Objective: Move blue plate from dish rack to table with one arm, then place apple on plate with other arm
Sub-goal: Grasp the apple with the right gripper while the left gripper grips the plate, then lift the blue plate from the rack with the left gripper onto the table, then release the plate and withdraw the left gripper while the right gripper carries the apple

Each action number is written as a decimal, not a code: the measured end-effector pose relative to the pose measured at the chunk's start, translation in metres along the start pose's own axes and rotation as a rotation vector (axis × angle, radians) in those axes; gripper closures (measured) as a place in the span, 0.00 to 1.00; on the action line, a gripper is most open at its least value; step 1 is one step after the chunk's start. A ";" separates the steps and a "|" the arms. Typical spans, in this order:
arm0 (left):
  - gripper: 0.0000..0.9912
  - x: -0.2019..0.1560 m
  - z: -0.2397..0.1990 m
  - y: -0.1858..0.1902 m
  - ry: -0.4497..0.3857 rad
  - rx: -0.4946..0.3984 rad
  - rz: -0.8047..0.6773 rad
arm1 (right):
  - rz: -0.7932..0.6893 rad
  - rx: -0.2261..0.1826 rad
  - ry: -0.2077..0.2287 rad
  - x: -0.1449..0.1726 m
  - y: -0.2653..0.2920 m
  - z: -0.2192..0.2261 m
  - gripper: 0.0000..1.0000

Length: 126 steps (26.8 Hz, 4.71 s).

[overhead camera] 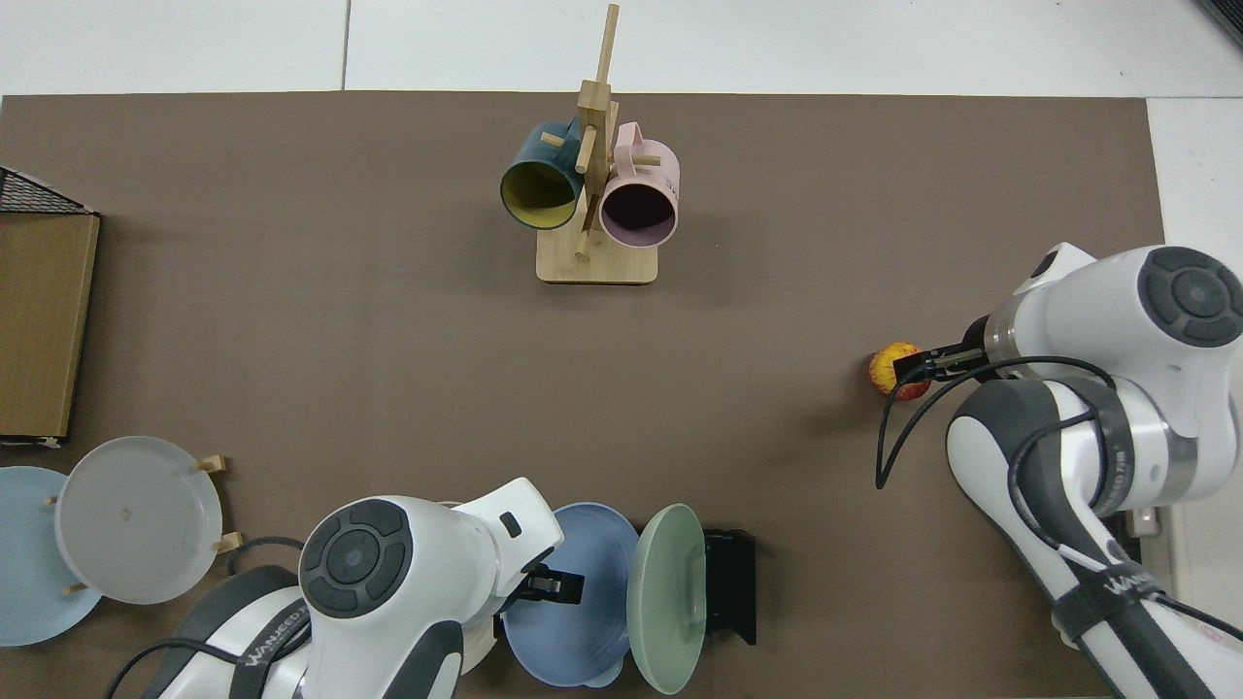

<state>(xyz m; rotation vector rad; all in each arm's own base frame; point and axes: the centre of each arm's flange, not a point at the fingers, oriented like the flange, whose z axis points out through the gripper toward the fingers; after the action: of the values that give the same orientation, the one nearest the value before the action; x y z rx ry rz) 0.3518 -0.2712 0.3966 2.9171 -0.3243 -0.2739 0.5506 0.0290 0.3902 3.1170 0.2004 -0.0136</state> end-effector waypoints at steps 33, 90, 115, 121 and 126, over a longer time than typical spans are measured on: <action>0.85 -0.011 -0.059 0.000 -0.110 0.082 -0.035 | -0.003 -0.004 -0.011 -0.014 -0.002 0.091 0.00; 0.86 0.158 0.021 -0.065 0.152 -0.313 -0.125 | 0.050 0.044 0.100 0.005 -0.003 0.097 0.00; 0.00 0.166 -0.067 -0.066 0.159 -0.051 -0.098 | 0.034 0.062 0.133 0.027 -0.024 0.062 0.26; 0.00 0.154 -0.149 -0.082 0.196 0.076 -0.089 | 0.051 0.087 0.106 0.038 -0.105 0.019 0.26; 0.00 0.141 -0.210 -0.095 0.193 0.095 -0.117 | 0.046 0.106 0.119 0.031 -0.183 0.006 0.26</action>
<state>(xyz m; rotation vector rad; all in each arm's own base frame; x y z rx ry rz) 0.5483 -0.1774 0.5565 3.0295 -0.1409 0.0085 0.5579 0.2139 0.3810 3.2296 0.1332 0.1675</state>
